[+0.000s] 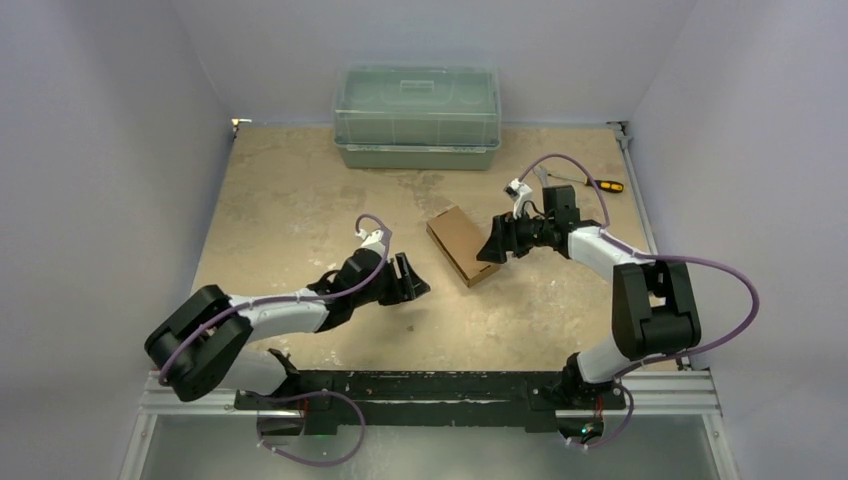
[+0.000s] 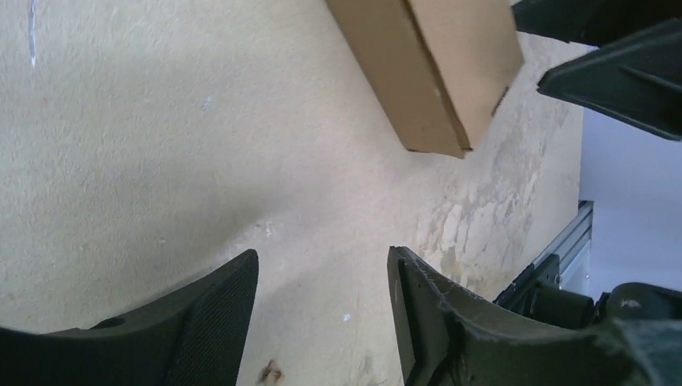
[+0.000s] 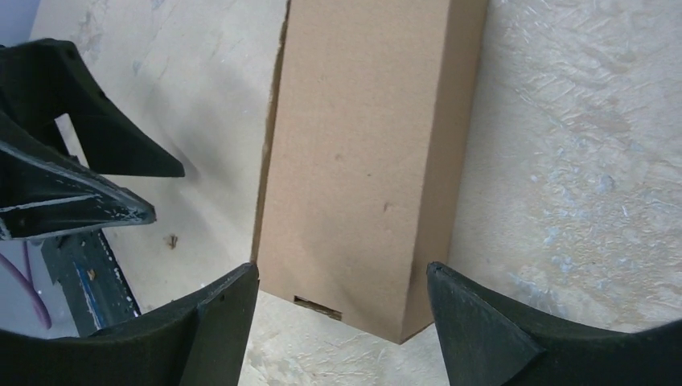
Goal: Fold the paper box
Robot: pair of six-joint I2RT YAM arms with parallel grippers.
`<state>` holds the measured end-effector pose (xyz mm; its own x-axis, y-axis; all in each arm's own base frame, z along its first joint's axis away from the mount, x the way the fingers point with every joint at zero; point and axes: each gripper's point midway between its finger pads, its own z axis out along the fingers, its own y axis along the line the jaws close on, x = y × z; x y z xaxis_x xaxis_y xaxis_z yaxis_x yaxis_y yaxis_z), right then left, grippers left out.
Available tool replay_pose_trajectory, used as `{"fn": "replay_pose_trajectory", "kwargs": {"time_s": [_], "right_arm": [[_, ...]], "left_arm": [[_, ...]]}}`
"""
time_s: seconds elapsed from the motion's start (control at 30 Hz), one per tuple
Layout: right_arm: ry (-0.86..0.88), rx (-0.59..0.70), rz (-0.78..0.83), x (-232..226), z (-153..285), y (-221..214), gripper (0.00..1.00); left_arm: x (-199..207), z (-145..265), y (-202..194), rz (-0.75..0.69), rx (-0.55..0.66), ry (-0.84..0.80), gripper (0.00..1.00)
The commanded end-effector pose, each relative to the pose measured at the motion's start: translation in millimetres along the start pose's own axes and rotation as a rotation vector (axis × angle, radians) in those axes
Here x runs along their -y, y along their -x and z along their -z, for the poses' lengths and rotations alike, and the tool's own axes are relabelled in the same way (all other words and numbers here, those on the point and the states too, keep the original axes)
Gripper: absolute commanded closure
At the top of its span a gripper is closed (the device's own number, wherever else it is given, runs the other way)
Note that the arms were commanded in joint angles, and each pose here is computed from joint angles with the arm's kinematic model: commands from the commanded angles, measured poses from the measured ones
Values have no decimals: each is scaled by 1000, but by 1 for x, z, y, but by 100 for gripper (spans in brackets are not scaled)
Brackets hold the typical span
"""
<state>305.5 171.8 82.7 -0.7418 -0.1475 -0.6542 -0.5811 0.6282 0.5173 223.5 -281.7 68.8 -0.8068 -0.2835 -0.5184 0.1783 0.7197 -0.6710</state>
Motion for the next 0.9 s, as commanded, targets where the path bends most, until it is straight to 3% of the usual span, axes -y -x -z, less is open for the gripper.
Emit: {"fn": "replay_pose_trajectory", "kwargs": {"time_s": [0.0,0.17,0.53,0.87], "right_arm": [[6,31,29,3,0,14,22],[-12,21,7,9,-4,9,34],[-9,22,-2,10,-6,9,45],[-6,20,15,8,-8,9,57]], "left_arm": [[41,-12,28,121,89,-187,37],[59,-39,38,153,90,-242,30],[44,-86,50,206,89,-160,30],[34,-105,56,217,84,-89,61]]}}
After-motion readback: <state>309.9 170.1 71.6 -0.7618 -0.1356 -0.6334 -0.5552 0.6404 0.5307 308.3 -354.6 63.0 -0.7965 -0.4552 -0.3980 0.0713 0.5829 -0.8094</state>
